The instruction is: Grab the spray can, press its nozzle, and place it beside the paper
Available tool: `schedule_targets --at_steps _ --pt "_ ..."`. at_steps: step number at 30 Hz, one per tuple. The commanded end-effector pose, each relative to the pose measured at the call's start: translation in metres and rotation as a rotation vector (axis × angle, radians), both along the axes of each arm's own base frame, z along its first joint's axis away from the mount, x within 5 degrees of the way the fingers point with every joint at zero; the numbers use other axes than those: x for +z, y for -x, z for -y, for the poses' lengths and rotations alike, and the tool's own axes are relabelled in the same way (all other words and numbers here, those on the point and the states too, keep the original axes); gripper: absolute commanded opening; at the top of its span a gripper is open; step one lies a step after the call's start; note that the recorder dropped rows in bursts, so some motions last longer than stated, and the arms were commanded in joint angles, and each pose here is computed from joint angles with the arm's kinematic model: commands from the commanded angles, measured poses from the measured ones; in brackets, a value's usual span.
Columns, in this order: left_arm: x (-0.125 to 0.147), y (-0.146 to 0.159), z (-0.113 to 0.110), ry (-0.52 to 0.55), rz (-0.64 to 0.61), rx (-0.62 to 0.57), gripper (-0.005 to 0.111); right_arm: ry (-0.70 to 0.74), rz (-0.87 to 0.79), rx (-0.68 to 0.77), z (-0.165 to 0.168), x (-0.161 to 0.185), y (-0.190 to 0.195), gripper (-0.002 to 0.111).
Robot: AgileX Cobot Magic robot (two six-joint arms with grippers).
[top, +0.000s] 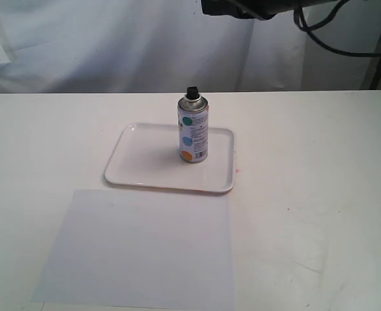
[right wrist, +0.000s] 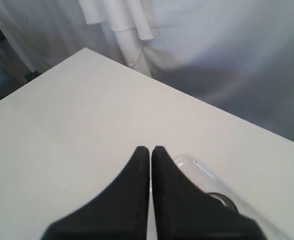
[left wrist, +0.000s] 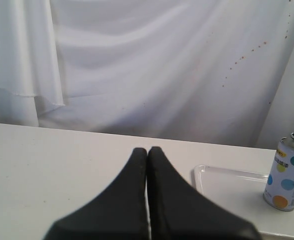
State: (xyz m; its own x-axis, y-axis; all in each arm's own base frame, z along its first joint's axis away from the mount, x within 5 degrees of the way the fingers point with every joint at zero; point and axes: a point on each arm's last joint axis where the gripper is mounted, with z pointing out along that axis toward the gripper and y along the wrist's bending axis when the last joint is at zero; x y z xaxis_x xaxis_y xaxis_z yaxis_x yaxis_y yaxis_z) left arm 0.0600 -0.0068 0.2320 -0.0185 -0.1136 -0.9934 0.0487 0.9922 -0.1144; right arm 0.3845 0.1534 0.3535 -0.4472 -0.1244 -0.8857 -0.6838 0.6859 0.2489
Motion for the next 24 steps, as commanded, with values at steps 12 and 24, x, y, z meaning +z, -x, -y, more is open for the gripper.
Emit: schedule_targets --at_steps 12,24 --pt "-0.001 0.001 0.000 0.000 0.004 0.001 0.000 -0.112 -0.057 -0.391 0.045 -0.010 0.087 0.000" --pt "-0.001 0.001 0.000 0.000 0.004 0.001 0.000 -0.048 0.110 -0.387 0.055 0.017 0.108 0.000"
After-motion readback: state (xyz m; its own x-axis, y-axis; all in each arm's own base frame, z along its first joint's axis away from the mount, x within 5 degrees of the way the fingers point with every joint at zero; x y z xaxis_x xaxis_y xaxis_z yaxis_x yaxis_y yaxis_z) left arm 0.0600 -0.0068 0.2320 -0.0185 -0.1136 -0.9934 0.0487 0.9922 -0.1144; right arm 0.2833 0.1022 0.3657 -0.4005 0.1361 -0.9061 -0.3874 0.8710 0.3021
